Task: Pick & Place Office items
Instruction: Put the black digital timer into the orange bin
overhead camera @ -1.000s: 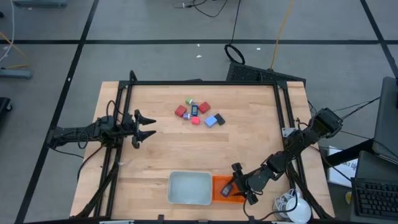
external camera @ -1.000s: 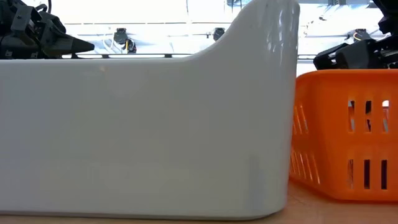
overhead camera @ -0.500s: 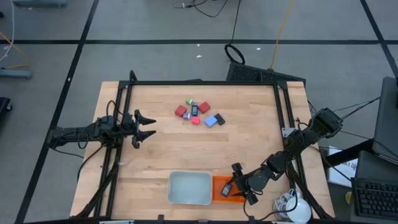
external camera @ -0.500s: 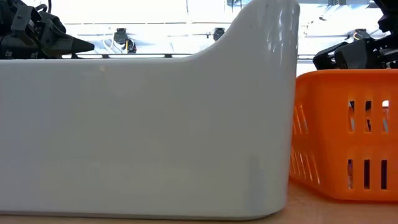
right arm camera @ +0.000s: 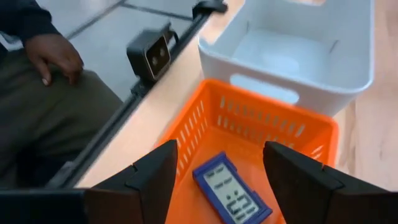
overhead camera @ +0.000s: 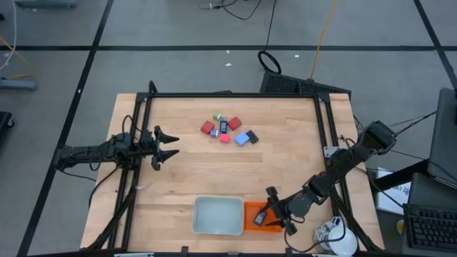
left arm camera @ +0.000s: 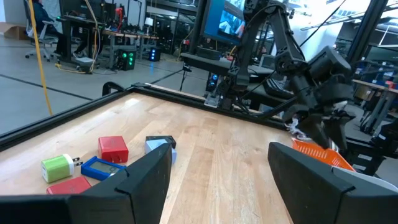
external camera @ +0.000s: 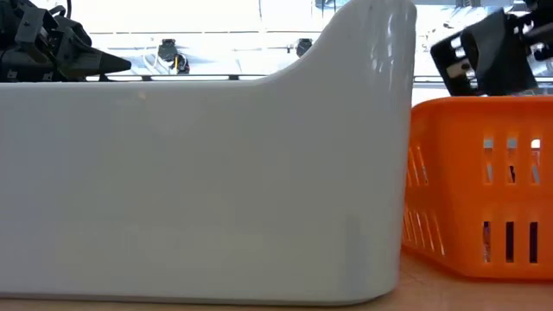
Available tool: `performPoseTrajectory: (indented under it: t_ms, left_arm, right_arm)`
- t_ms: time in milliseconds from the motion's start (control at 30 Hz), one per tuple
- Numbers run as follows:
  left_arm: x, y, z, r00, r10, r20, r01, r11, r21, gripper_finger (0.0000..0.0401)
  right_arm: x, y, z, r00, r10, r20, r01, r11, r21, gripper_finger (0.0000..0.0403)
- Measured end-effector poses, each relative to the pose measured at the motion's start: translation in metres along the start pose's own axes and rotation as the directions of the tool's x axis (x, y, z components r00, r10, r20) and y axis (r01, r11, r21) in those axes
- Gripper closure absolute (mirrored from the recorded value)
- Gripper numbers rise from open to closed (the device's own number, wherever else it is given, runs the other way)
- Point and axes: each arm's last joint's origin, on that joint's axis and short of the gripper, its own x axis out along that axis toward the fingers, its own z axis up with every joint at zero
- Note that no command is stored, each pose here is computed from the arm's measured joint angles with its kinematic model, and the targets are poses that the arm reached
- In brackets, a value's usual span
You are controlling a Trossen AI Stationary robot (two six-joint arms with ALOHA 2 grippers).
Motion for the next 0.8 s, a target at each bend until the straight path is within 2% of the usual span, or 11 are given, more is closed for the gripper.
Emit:
performPoseTrajectory:
  t_ms: [167,400,800]
  left_arm:
    - [0.000,0.000,0.000,1.000,0.000,0.001,0.000,1.000,0.000,0.0130]
    - [0.000,0.000,0.000,1.000,0.000,0.000,0.000,1.000,0.000,0.0130]
    - [0.000,0.000,0.000,1.000,0.000,0.000,0.000,1.000,0.000,0.0130]
  right_arm:
    - [-0.014,-0.001,0.011,1.000,0.006,0.029,-0.006,1.000,0.003,0.0178]
    - [-0.030,-0.003,0.016,1.000,0.001,0.005,-0.001,1.000,0.001,0.0184]
    - [-0.034,-0.003,0.016,1.000,-0.006,-0.004,0.006,1.000,0.000,0.0188]
